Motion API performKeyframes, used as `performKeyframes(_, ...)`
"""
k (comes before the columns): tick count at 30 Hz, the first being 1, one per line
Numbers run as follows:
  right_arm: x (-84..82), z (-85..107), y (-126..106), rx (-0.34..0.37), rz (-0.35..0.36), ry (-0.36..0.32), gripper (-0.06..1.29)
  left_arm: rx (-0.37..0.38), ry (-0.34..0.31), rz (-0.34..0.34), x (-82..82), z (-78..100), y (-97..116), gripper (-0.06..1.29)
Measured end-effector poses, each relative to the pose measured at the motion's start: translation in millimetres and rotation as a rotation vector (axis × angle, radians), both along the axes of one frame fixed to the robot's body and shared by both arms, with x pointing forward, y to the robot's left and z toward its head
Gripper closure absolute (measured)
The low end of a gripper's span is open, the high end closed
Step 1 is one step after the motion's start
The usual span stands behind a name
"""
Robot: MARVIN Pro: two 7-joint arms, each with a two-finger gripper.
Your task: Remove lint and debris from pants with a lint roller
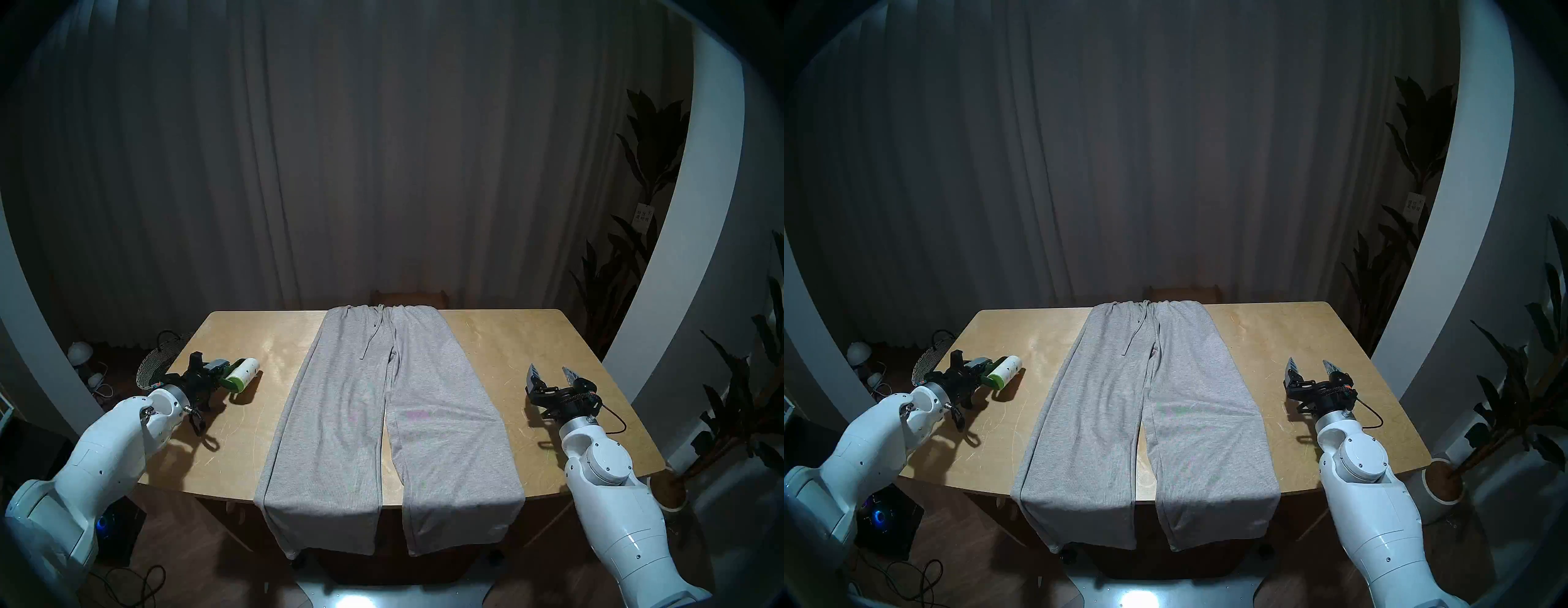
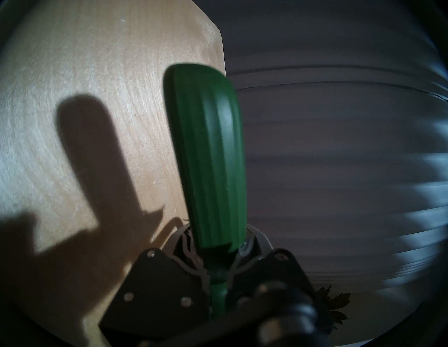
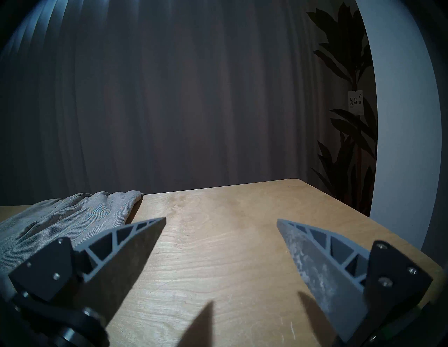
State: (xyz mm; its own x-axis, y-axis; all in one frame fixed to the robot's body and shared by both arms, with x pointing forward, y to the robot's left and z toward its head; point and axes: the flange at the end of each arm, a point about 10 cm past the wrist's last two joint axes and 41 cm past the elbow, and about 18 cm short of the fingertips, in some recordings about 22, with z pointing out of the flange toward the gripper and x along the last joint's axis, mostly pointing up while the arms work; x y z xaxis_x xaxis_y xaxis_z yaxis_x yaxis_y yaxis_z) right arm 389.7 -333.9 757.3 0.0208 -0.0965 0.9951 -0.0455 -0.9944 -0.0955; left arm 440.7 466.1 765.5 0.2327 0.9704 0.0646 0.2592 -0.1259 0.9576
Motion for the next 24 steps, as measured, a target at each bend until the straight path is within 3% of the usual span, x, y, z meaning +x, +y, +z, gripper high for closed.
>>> performKeyframes(14,4.3,-12.6,-11.1,0.016,0.001,0.017,0.02,-0.001,0.001,-0.002,-0.1,0.1,0.0,1.19)
performKeyframes(24,7.6,-10.8,-17.6,0.019,0.005,0.006,0.02,-0.003,0.005,-0.001,-4.4,0.3,-3.8,1.19)
